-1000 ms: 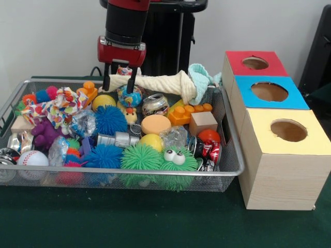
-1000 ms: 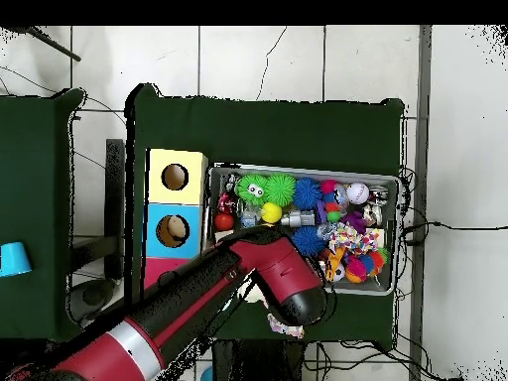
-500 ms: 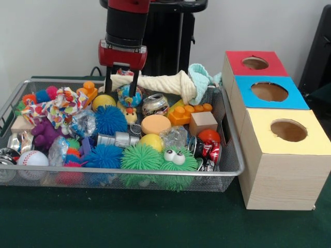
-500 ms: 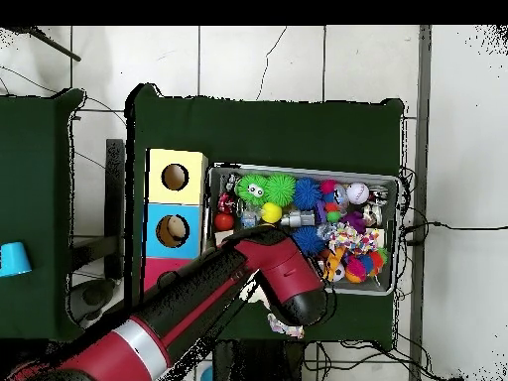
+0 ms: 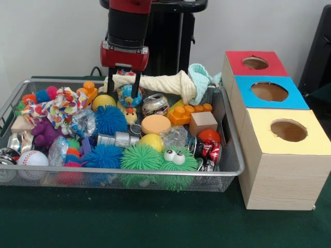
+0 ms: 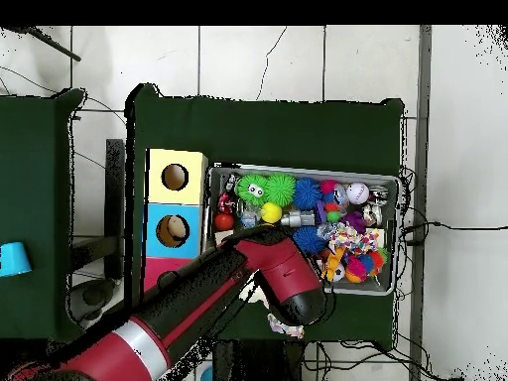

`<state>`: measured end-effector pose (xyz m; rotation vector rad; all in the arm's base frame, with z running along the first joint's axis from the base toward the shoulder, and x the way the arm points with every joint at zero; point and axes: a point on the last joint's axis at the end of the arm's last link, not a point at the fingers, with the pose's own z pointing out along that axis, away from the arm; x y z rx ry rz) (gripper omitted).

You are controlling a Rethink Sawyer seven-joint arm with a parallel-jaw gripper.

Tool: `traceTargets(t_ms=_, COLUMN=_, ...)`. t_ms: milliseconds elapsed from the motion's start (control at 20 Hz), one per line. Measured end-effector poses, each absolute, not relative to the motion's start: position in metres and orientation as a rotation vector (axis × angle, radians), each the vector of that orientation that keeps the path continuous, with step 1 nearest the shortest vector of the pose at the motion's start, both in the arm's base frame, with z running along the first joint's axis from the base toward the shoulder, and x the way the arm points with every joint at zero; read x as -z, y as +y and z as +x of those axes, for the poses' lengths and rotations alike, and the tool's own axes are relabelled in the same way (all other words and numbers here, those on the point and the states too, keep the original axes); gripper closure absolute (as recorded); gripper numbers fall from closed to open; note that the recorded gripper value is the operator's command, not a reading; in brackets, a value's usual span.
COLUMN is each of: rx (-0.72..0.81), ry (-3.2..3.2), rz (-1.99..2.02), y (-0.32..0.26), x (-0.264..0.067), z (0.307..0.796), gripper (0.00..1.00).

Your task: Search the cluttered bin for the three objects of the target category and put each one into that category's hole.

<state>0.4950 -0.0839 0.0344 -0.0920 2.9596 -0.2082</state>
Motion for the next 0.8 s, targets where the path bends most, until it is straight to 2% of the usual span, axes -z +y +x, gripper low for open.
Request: traceTargets(t_ms=800, rx=0.203, ry=2.928, rz=0.008, y=-0.084, x=-0.007, z=0.491, gripper=0.0)
